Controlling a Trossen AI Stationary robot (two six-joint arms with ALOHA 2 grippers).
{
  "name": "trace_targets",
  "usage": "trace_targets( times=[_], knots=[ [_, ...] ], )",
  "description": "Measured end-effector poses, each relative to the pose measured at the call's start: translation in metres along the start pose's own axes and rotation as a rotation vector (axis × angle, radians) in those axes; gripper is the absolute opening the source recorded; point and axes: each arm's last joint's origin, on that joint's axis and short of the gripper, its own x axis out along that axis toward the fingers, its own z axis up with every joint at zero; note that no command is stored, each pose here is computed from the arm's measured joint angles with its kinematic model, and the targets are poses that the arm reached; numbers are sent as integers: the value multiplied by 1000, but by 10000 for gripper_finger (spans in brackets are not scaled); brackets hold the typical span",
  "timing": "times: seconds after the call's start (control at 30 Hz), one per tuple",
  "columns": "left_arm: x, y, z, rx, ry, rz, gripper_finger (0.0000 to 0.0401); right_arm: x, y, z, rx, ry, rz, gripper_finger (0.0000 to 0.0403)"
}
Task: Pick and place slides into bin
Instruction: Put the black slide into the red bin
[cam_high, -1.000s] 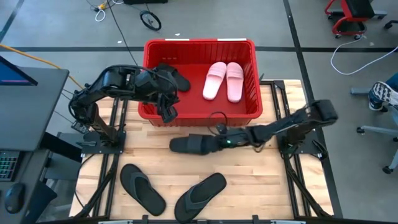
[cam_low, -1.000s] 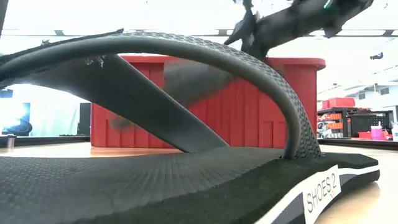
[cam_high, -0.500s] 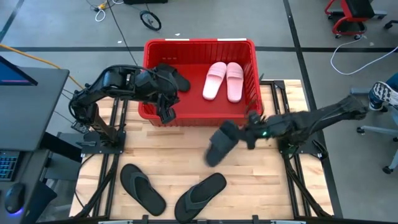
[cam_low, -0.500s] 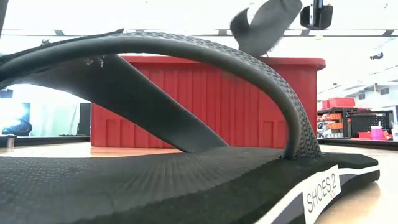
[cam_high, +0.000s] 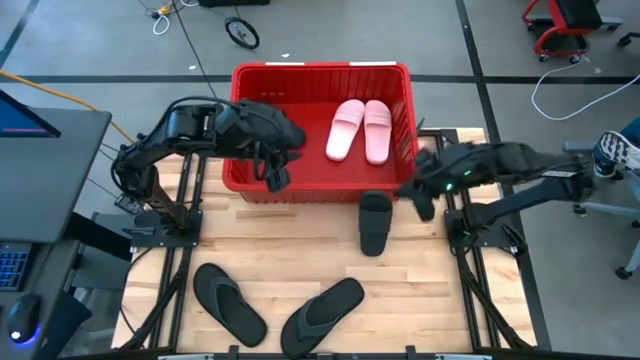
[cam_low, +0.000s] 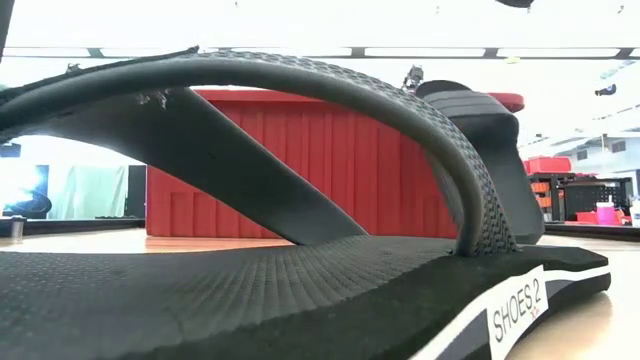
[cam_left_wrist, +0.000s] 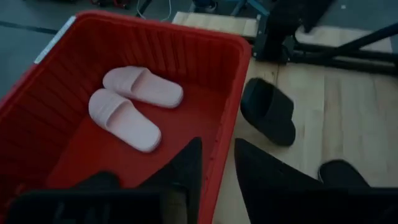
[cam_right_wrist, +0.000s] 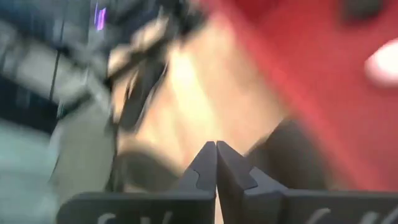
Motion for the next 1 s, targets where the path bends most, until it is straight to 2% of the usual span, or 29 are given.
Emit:
trace_targets(
  times=[0.1, 0.2, 0.43, 0.53, 0.73, 0.87, 1.0],
  knots=[
    [4, -1, 0, 17, 12, 2, 115, 23, 7, -14, -22, 200, 73, 19],
    [9, -2, 0, 46, 23, 3, 131, 42, 15, -25, -79, 310, 105, 39],
    [31, -9, 0, 72, 72, 5, 173, 80, 22, -35, -369, 356, 10, 98],
    [39, -11, 0, 79, 92, 7, 183, 97, 14, -33, -441, 395, -23, 129],
    [48, -14, -1, 84, 118, 8, 185, 119, -14, -18, -402, 431, -132, 188],
    [48, -14, -2, 76, 122, 8, 177, 122, -32, -6, -358, 419, -181, 211],
    [47, -16, -2, 81, 123, 4, 172, 124, -44, 1, -326, 437, -144, 217]
  ],
)
